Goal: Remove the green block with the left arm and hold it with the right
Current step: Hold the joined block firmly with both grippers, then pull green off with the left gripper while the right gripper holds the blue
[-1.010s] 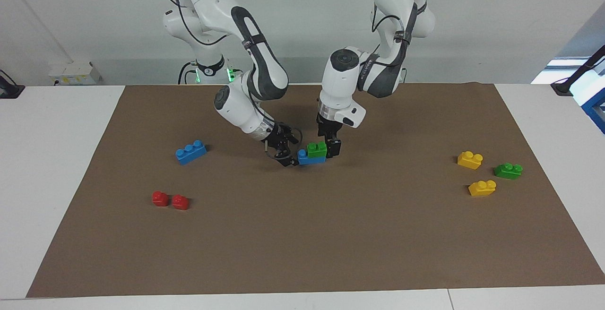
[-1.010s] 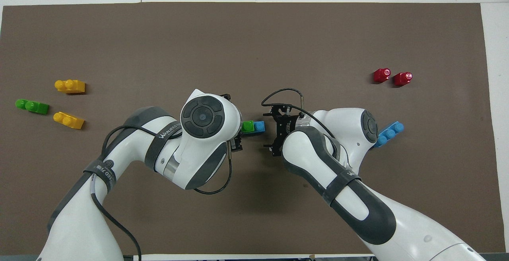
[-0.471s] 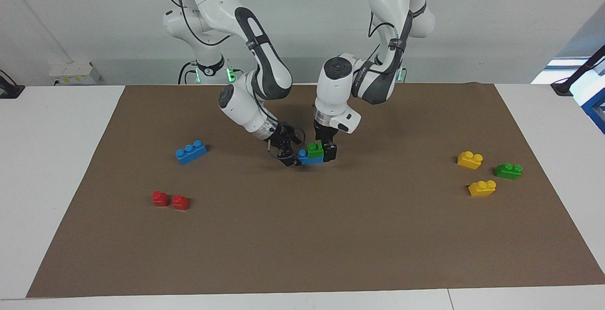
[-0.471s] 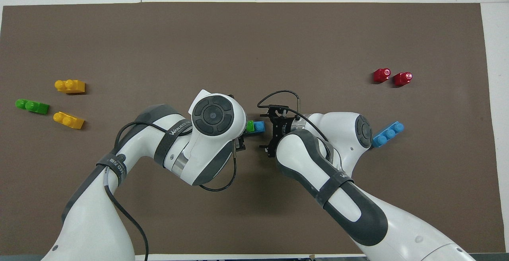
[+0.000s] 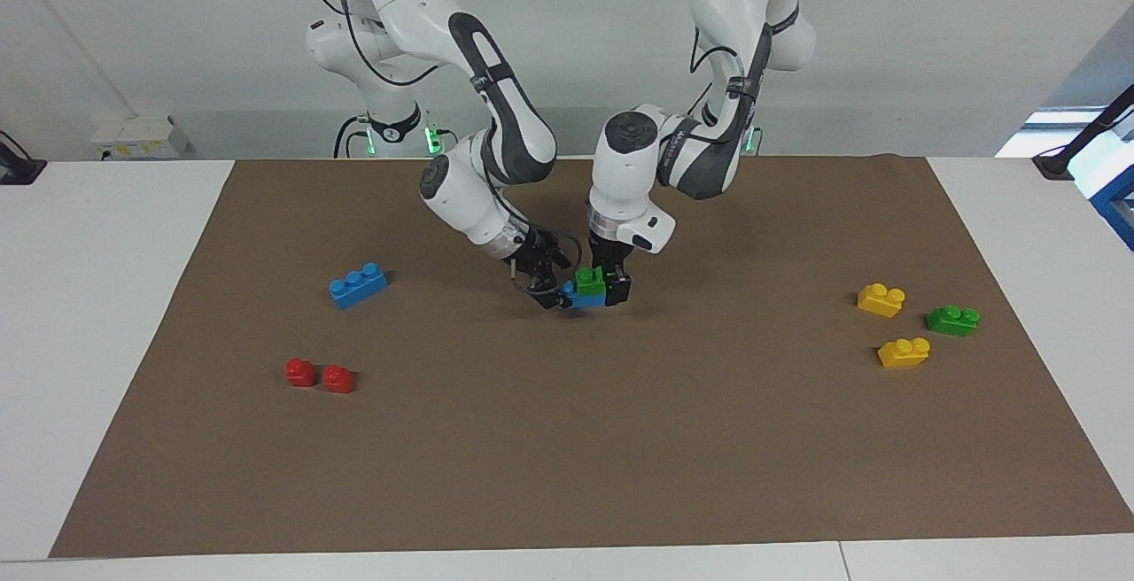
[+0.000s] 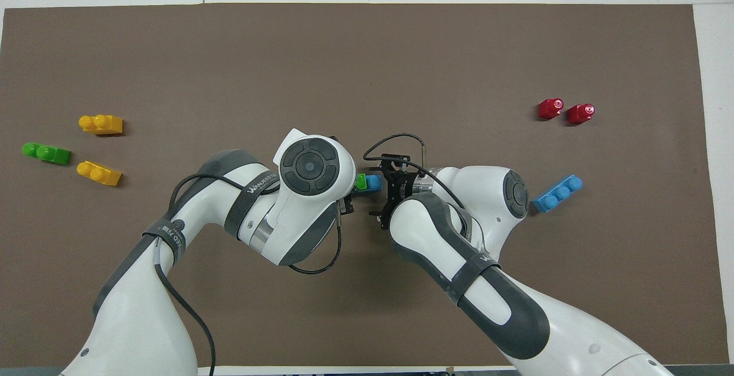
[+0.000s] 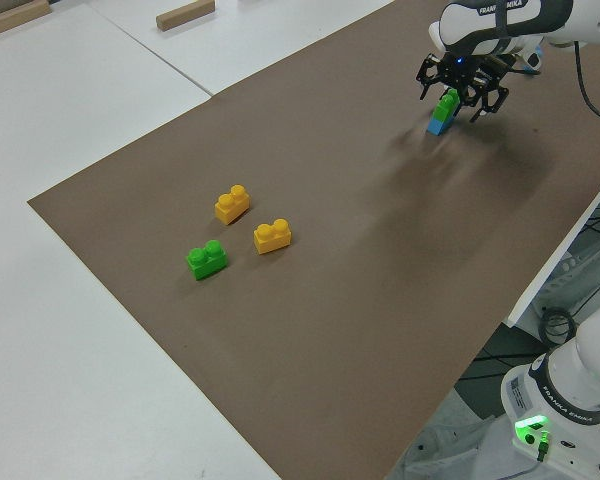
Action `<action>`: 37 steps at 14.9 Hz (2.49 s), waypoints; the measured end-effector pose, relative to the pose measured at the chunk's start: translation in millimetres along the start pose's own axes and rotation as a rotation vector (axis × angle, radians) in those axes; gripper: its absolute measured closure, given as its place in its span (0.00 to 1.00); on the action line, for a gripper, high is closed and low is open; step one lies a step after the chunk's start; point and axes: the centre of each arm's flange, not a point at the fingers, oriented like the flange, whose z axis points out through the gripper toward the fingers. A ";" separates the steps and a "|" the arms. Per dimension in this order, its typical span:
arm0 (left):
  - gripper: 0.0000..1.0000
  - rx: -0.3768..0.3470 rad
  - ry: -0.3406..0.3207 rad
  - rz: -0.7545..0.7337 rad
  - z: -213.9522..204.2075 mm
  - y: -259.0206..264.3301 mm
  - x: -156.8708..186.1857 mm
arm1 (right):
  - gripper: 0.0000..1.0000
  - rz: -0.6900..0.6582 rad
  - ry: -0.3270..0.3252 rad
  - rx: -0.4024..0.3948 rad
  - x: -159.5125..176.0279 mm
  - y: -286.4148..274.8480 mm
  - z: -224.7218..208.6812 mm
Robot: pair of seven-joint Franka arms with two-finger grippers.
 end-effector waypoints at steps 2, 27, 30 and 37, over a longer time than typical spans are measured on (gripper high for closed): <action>0.10 0.000 0.000 0.000 0.0 0.0 0.0 | 0.00 -0.001 0.000 0.001 0.1 -0.1 -0.1; 0.63 -0.007 0.008 0.051 -3.2 -10.9 -10.2 | 0.65 -0.024 0.010 0.041 3.5 -10.7 -5.7; 0.63 -0.011 0.016 0.071 -23.5 -7.2 -8.2 | 0.65 -0.032 0.001 0.047 -2.7 -13.2 -7.1; 0.65 -0.038 0.025 0.097 -99.6 19.7 28.3 | 0.65 -0.032 0.007 0.024 -0.2 -4.9 0.5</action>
